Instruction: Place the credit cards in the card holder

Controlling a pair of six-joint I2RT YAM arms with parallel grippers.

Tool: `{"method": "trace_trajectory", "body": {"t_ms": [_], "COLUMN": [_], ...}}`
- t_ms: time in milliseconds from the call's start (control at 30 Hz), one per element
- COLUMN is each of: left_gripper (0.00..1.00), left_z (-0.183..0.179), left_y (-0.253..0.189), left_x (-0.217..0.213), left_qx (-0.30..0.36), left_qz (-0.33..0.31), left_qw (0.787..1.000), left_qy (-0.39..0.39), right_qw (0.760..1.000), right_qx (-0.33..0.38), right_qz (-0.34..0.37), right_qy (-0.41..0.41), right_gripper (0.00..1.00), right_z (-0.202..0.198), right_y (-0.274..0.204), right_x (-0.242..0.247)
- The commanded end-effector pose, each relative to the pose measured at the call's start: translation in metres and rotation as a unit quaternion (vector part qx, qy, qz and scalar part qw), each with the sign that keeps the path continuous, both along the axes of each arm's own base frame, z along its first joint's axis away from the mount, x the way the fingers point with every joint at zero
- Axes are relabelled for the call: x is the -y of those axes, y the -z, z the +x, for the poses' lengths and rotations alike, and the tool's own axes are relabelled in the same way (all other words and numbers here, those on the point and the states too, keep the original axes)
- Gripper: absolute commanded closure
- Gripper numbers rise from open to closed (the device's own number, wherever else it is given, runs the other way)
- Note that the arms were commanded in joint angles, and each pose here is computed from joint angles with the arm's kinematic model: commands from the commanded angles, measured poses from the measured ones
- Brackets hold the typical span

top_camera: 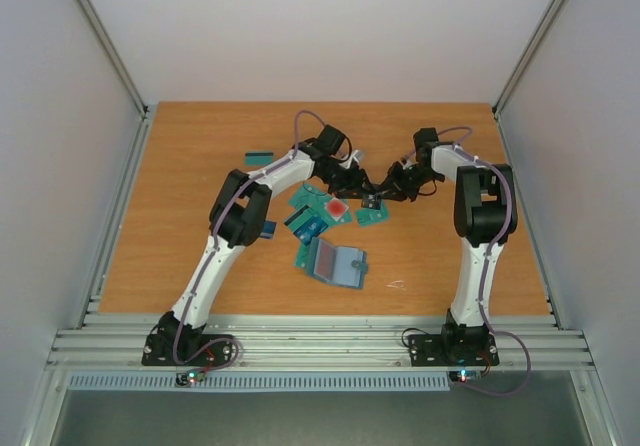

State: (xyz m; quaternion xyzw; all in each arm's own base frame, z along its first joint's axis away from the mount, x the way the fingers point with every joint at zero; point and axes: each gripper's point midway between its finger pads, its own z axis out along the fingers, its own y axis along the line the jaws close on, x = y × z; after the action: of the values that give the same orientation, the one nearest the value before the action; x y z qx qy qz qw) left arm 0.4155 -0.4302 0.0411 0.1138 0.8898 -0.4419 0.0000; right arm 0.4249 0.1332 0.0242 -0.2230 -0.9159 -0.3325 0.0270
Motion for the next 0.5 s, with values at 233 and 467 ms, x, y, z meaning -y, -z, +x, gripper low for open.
{"method": "trace_trajectory", "body": {"t_ms": [233,467], "left_gripper": [0.53,0.53], "left_z": [-0.029,-0.050], "left_y": [-0.003,-0.011], "left_x": [-0.001,-0.005], "left_qx": [-0.038,-0.039], "left_qz": [-0.042,-0.044], "left_qw": [0.998,0.998], "left_qy": [0.001,0.009], "right_qw": [0.999,0.999], "right_qx": [-0.040,-0.041], "right_qz": [0.010,0.012], "right_qy": [-0.027,-0.031], "right_gripper": [0.75,0.75], "right_z": [-0.042,-0.065], "right_y": [0.021,0.016], "right_x": [-0.025,-0.026]}}
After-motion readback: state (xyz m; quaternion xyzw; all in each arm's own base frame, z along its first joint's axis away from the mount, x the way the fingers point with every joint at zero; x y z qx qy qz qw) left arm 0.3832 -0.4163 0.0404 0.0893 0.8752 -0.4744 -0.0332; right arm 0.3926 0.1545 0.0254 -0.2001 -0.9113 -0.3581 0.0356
